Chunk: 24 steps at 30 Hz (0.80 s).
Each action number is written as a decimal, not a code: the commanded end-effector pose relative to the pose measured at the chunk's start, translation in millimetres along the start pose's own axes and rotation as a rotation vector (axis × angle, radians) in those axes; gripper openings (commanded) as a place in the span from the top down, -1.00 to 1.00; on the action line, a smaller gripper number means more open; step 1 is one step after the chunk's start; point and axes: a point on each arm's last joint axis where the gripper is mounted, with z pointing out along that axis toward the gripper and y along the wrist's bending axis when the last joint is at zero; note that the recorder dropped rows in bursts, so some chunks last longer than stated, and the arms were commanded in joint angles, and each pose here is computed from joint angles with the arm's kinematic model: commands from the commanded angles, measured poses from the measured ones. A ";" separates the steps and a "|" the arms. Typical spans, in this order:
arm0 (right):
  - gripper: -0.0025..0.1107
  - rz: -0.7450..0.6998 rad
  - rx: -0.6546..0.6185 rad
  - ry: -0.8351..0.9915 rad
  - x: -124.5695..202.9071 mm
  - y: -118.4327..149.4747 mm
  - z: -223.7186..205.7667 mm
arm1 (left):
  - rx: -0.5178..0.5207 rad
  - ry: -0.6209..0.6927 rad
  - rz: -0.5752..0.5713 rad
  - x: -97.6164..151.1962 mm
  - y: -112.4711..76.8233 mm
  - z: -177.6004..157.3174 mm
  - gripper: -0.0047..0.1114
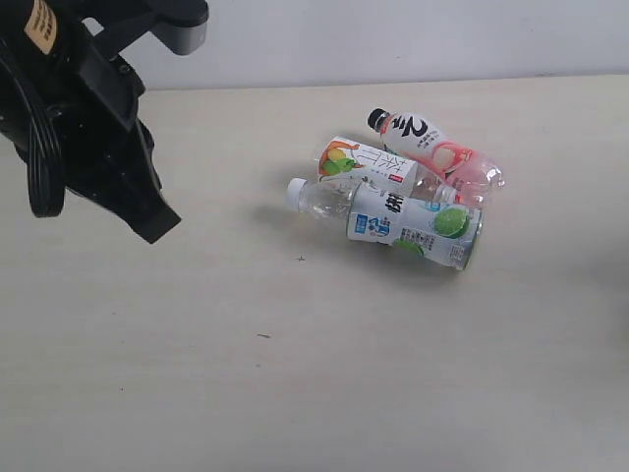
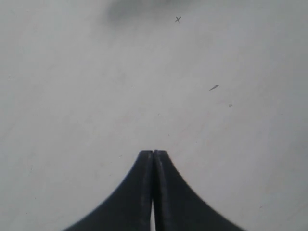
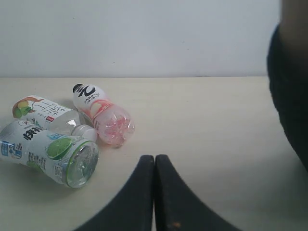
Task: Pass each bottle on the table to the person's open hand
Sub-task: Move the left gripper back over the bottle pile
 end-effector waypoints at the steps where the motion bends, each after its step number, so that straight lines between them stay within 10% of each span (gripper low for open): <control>1: 0.96 -0.001 0.002 -0.009 0.4 -0.1 0.1 | 0.013 -0.011 -0.008 0.9 -0.8 -1.4 0.92; 17: 0.96 -0.001 0.002 -0.002 1.1 -0.2 0.1 | 0.018 -0.193 -0.020 -20.6 -1.6 6.3 0.92; 24: 0.96 -0.001 0.002 -0.002 1.1 -0.2 0.1 | 0.025 -0.103 0.221 -26.1 -4.2 33.8 0.92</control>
